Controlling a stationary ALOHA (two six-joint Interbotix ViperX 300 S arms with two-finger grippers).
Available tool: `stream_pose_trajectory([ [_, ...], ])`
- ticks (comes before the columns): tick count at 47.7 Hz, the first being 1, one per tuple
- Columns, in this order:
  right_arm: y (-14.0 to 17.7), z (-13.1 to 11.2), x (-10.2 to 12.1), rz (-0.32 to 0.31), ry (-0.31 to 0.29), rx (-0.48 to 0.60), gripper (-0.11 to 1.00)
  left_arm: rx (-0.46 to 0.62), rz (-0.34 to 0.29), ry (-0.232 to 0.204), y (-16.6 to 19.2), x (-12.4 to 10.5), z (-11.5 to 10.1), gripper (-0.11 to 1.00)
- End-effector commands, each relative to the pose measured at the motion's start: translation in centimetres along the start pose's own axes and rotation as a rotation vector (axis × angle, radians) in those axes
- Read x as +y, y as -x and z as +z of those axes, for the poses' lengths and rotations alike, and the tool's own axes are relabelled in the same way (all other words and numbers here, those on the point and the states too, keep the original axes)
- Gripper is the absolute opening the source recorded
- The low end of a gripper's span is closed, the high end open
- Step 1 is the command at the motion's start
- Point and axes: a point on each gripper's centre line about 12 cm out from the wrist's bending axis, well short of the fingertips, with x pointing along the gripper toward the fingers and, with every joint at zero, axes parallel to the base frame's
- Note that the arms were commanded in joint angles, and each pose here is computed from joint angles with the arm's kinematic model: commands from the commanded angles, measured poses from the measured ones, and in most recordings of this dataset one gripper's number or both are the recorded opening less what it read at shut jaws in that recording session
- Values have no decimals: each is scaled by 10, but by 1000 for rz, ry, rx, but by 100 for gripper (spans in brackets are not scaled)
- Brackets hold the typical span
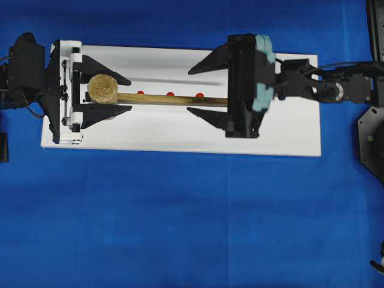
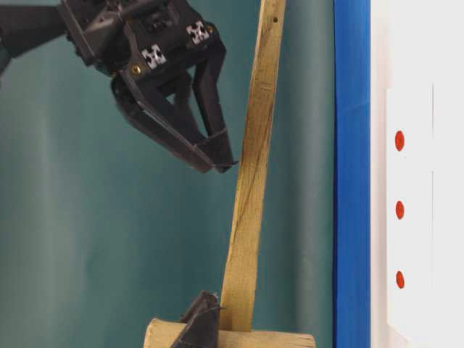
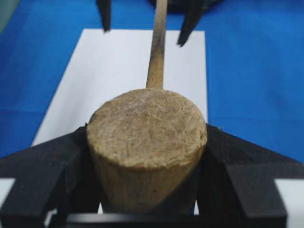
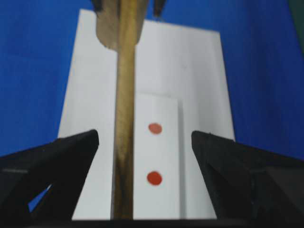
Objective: Hit the mark with a hammer.
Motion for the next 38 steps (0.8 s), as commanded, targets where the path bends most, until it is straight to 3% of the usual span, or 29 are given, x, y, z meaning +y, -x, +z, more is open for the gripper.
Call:
stream_pose_trajectory([
  [1,6,12,1,-7,22,-45,93,-58,4,69,-1,2,19,43],
  [15,5,13,1,-6,88,-51,93,-91,-18,490,-4,1,32,44],
  [29,2,8,2,0,124,-36,93,-93,-44,988,-4,1,34,44],
  [33,1,7,3,0,131,-34,93,-87,-49,1098,-3,1,33,43],
  [38,-1,6,3,1,136,-29,93,-82,-62,1192,-4,-2,34,43],
])
